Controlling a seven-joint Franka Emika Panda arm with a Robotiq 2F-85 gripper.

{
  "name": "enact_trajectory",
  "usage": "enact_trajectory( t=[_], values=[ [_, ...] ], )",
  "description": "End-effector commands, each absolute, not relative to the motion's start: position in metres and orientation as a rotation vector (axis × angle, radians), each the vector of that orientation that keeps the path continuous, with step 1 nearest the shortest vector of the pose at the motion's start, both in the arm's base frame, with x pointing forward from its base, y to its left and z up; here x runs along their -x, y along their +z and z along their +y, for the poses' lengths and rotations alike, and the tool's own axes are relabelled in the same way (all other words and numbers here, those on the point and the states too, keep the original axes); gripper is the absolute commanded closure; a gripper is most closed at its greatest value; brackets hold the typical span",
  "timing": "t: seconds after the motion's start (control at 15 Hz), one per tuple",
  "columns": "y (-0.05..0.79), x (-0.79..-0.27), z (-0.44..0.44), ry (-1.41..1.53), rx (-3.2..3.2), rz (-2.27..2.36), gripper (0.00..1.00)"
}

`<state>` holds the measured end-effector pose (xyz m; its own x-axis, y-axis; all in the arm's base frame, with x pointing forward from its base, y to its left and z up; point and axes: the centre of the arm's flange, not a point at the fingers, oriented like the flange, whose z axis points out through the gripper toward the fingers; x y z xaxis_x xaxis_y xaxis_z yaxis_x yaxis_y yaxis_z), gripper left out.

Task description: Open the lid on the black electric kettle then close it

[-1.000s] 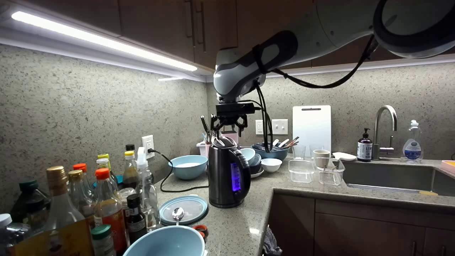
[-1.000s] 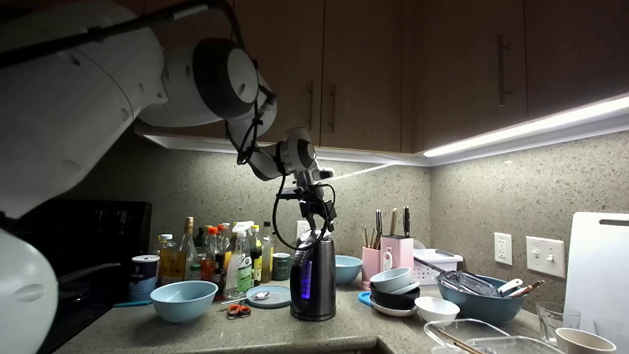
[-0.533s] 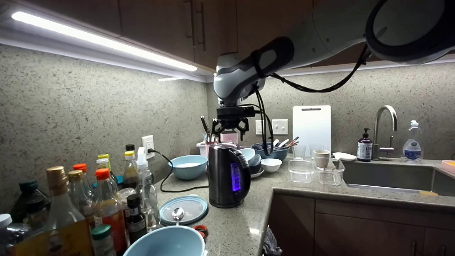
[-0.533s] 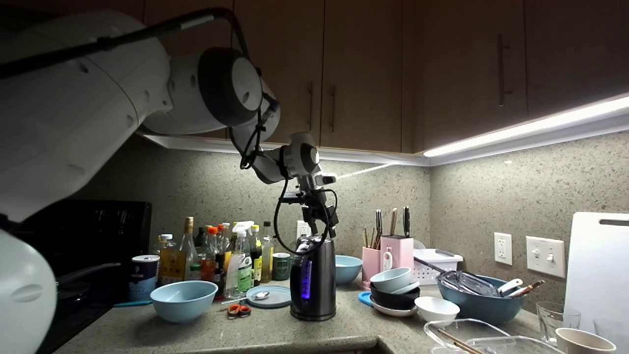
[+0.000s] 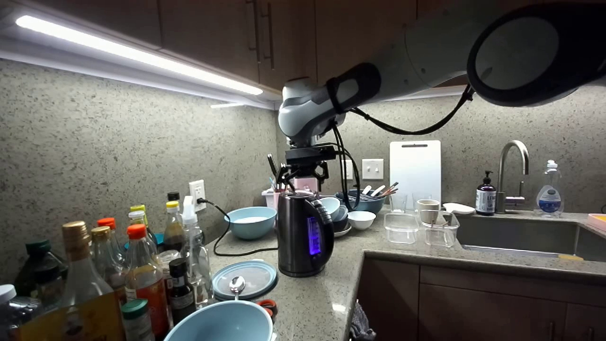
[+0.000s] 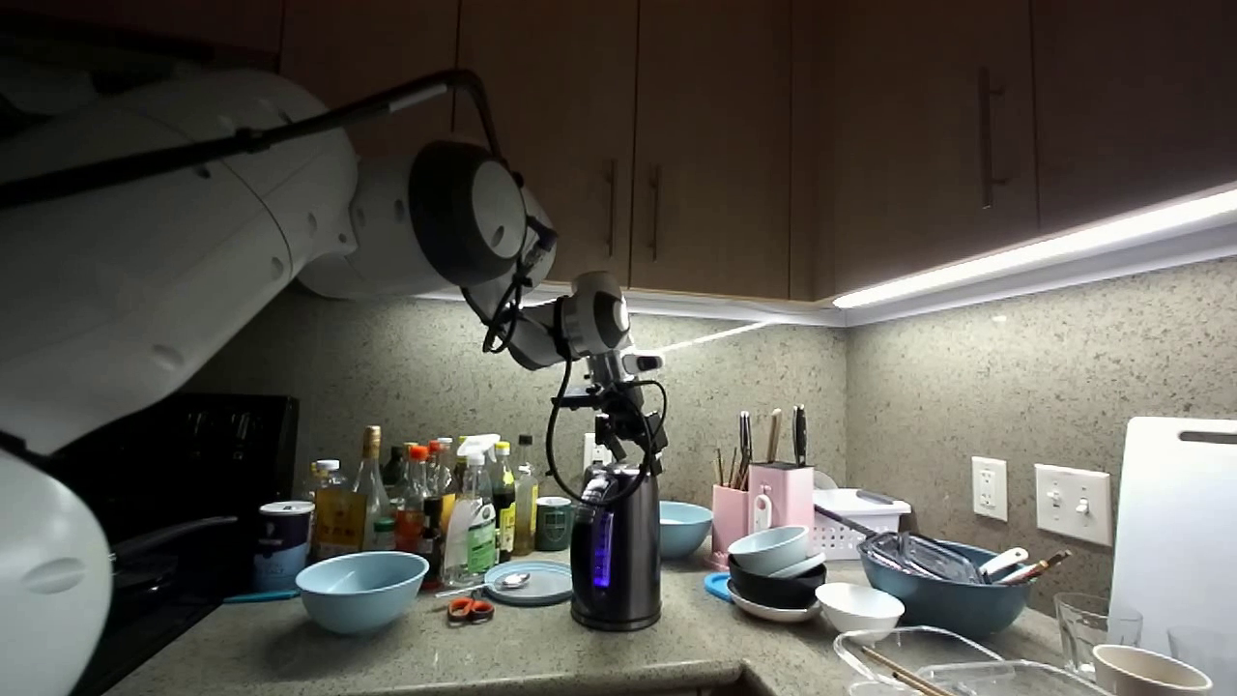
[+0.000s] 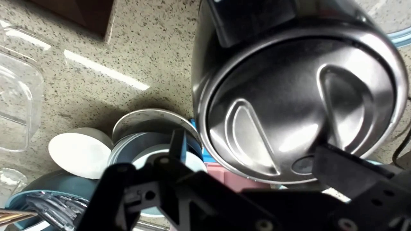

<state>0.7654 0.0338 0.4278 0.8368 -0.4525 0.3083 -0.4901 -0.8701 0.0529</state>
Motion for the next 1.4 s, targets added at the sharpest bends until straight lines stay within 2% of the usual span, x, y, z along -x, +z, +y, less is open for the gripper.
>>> enact_trajectory(
  t=[0.0, 0.73, 1.33],
  values=[
    [0.410, -0.781, 0.020, 0.312, -2.890, -0.719, 0.00],
    [0.405, -0.813, 0.012, 0.313, -2.899, -0.625, 0.00],
    [0.420, -0.815, 0.009, 0.335, -2.894, -0.682, 0.00]
  ],
)
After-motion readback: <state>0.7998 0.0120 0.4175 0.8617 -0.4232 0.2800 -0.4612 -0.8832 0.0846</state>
